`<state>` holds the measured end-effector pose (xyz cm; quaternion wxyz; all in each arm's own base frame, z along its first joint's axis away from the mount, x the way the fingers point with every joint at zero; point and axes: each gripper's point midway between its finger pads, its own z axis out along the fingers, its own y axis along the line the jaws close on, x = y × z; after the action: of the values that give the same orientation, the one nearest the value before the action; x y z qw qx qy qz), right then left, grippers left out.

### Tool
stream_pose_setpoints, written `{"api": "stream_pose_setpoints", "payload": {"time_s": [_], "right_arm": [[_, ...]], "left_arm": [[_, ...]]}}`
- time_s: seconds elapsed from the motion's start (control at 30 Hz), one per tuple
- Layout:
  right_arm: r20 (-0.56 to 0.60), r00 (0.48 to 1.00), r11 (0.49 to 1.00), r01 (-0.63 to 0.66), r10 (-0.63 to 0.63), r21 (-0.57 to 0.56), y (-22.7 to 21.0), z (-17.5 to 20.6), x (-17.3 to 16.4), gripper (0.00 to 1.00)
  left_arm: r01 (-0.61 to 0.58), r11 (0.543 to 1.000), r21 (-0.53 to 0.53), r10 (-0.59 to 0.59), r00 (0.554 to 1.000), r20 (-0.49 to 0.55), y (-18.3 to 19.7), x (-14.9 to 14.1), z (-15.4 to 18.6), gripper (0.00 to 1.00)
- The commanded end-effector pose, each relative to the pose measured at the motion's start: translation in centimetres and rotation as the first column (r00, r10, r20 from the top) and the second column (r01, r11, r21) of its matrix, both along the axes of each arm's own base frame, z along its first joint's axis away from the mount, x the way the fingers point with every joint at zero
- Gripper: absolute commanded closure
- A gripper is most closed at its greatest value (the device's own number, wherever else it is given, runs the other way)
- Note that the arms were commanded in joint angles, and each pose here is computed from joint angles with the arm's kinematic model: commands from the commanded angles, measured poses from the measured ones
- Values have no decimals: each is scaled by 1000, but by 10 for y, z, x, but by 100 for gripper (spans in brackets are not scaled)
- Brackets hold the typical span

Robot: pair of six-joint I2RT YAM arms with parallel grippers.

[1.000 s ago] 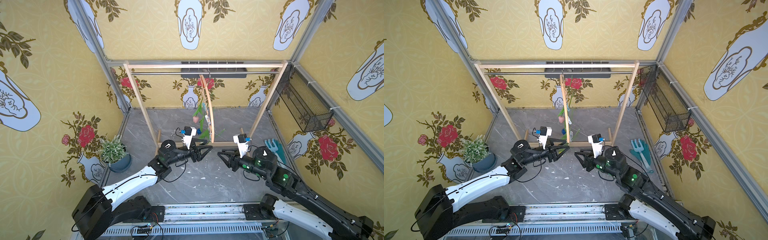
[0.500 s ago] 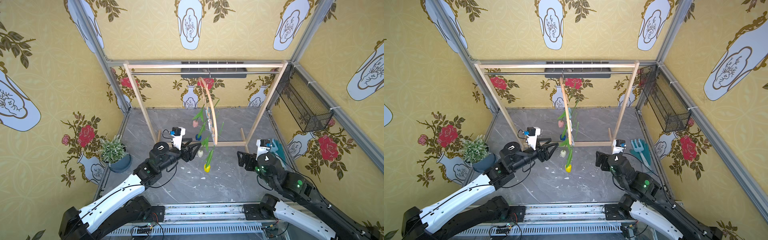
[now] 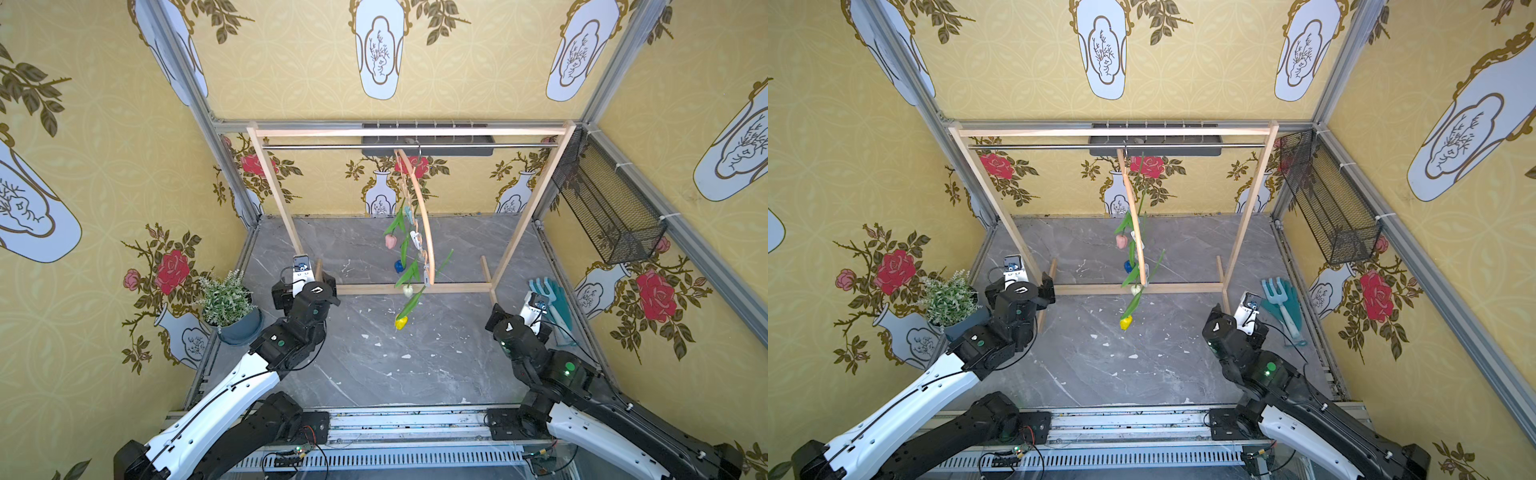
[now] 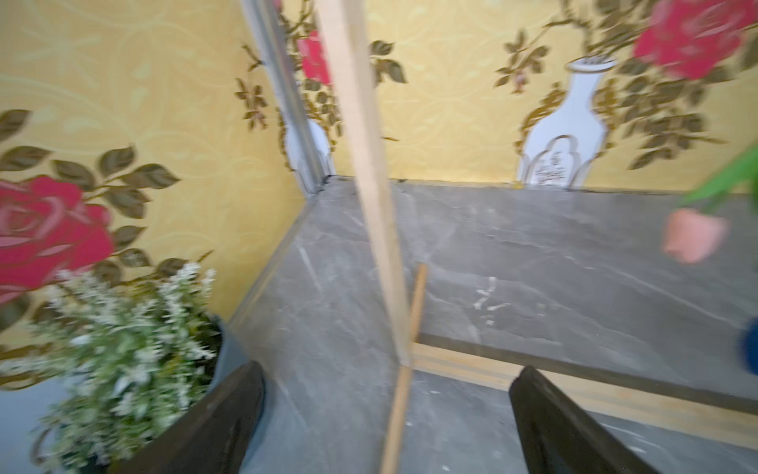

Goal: Dry the flowers on a clothes hanger
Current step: Reset both arms

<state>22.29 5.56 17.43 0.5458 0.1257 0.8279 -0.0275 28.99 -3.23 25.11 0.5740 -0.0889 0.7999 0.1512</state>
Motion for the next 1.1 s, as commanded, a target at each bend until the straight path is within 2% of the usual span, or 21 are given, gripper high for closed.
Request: {"api": "stream_pose_setpoints", "payload": {"time_s": [0.0, 0.07, 0.13, 0.2, 0.3, 0.37, 0.43, 0.5, 0.63, 0.73, 0.77, 0.83, 0.9, 0.93, 1.0, 1.07], "right_arm": [[109, 985, 989, 139, -134, -42, -17, 9, 18, 2], [55, 996, 997, 78, -77, -17, -16, -9, 40, 2], [5, 997, 993, 71, -71, 99, -28, -28, 55, 2], [-13, 989, 973, 148, -148, 174, -56, -40, 62, 2], [-34, 947, 914, 316, -318, 254, -111, -50, 66, 2], [-41, 929, 902, 366, -367, 229, -138, -54, 67, 2], [-56, 883, 869, 468, -465, 161, -164, -63, 59, 2], [-67, 863, 852, 506, -501, 138, -174, -72, 55, 2], [4, 917, 909, 395, -399, 130, -163, -80, 71, 2], [86, 958, 957, 261, -273, 126, -145, -71, 93, 3], [106, 978, 981, 174, -183, 86, -133, -68, 103, 3], [122, 990, 997, 74, -78, 35, -117, -70, 117, 3], [107, 994, 1000, -6, 5, 10, -103, -82, 127, 2], [113, 992, 998, -55, 56, -19, -91, -85, 128, 2], [123, 992, 999, -34, 35, -12, -94, -87, 123, 2], [118, 993, 1000, -29, 30, -6, -95, -88, 124, 3]], "left_arm": [[-125, 992, 22, 125, 992, -7, 36, 9, -12, 0], [-189, 982, -5, 189, 982, -20, 62, 17, -28, 0], [-231, 973, -18, 230, 972, -40, 81, 23, -41, 0], [-283, 959, -33, 281, 958, -57, 100, 25, -52, 0], [-333, 938, -98, 329, 943, -53, 126, 26, -70, 0], [-355, 926, -128, 355, 935, -25, 139, 26, -79, 1], [-374, 918, -133, 377, 926, -2, 149, 25, -82, 0], [-365, 922, -129, 371, 928, 19, 151, 26, -83, 0], [-270, 952, -146, 282, 957, 66, 141, 34, -91, 0], [-208, 967, -150, 213, 977, 15, 132, 47, -96, 0], [-179, 973, -148, 181, 983, 2, 128, 51, -98, 0], [-120, 983, -140, 119, 993, -11, 120, 56, -100, 0], [-105, 986, -127, 99, 994, -52, 117, 52, -117, 0], [-125, 984, -128, 126, 992, -3, 121, 50, -117, 0], [-94, 987, -128, 95, 995, -2, 116, 50, -121, 0], [9, 992, -126, -11, 1000, -18, 100, 57, -129, 0]]}}
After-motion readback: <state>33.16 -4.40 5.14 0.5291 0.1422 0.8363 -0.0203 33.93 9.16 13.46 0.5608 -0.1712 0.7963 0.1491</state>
